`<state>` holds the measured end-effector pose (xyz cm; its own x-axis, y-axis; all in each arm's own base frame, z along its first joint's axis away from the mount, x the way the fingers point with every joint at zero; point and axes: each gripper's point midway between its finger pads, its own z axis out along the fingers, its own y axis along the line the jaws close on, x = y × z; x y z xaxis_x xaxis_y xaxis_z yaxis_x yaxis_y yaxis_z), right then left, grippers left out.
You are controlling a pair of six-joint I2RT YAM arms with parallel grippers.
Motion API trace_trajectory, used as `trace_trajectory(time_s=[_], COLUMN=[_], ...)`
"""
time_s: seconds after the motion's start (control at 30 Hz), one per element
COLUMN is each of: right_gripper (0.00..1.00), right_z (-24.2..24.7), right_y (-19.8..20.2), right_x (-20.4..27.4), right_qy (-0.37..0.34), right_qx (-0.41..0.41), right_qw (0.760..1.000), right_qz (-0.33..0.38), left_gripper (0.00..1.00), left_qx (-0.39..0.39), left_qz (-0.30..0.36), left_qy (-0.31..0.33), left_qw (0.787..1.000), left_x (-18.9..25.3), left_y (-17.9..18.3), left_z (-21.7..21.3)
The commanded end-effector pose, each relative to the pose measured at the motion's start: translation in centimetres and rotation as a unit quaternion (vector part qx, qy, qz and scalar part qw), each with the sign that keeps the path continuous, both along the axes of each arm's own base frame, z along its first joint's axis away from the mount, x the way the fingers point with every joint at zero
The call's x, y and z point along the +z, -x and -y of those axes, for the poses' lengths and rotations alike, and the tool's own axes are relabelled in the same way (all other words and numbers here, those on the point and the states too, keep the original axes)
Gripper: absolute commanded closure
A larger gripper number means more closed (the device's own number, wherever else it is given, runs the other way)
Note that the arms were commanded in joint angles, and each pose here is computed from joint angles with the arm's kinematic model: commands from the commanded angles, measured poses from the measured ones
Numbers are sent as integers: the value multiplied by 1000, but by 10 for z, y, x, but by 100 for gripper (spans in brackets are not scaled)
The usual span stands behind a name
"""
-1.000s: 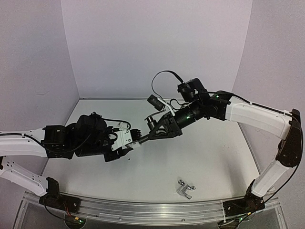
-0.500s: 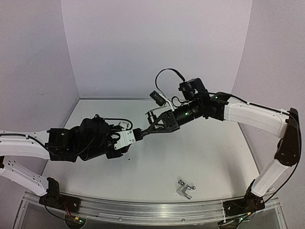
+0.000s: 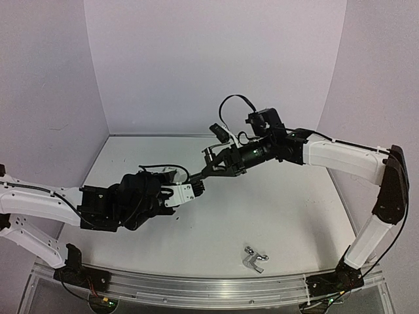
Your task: Install the water faucets
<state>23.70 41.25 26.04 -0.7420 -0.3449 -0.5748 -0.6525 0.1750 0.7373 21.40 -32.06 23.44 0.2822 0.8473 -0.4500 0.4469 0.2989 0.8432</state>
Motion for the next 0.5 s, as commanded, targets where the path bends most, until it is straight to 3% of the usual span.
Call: trace_trajectory(time_s=[0.0, 0.27, 0.47], right_gripper=[100, 100, 100], right_z=[-18, -15, -7], right_y=[12, 4, -7], right_x=[-5, -4, 2], right_qy=[-15, -21, -28], right_qx=[15, 7, -3], right_qw=[998, 998, 999], right_qz=[-54, -53, -38], left_gripper=[100, 96, 83], left_qx=[-61, -49, -63], left_qz=[72, 67, 35], left_qy=[114, 120, 135], left_qw=[989, 989, 988], left_x=[70, 70, 69], left_y=[18, 17, 24], left_z=[40, 34, 28])
